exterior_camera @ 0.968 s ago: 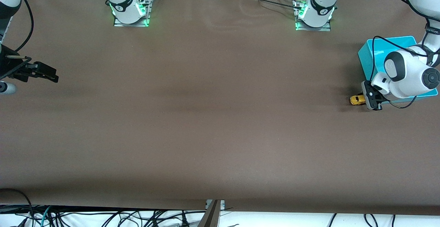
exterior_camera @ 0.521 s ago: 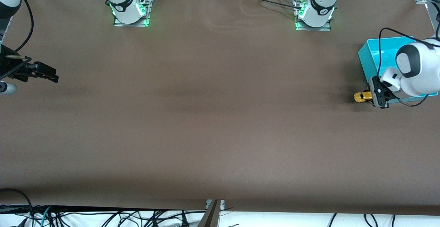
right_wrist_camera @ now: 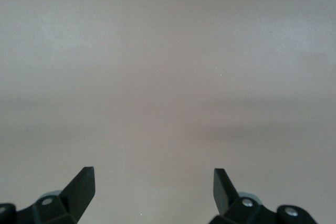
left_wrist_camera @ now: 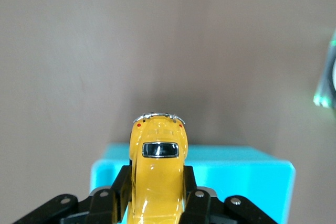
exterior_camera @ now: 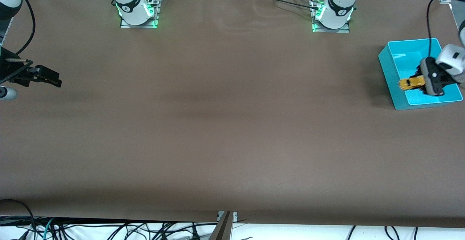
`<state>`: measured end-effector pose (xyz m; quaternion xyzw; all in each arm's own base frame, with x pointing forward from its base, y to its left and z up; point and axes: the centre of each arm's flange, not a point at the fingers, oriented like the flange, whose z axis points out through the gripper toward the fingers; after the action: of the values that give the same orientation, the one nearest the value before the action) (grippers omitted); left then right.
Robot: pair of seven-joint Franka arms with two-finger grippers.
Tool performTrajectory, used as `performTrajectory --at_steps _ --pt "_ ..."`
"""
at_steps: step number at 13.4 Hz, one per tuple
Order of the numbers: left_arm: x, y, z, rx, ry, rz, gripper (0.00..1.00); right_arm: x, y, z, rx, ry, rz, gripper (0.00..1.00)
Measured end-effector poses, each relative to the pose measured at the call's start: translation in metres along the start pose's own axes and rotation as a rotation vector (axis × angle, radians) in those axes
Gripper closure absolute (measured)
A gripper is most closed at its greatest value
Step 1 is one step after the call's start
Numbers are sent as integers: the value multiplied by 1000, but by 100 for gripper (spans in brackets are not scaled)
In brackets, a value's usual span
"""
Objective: Wind and store yellow beetle car
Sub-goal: 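Lift the car into the cyan tray and open the left gripper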
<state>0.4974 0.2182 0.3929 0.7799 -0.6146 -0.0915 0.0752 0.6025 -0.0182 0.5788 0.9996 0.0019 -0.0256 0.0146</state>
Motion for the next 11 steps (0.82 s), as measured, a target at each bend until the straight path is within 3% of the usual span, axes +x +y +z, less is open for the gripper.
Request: performTrajectory --at_steps 3,11 --pt "-59 22 31 -44 -57 24 57 0 0 0 0 0 0 0" --pt "-120 99 187 -89 -9 1 57 0 -1 0 0 0 -2 0"
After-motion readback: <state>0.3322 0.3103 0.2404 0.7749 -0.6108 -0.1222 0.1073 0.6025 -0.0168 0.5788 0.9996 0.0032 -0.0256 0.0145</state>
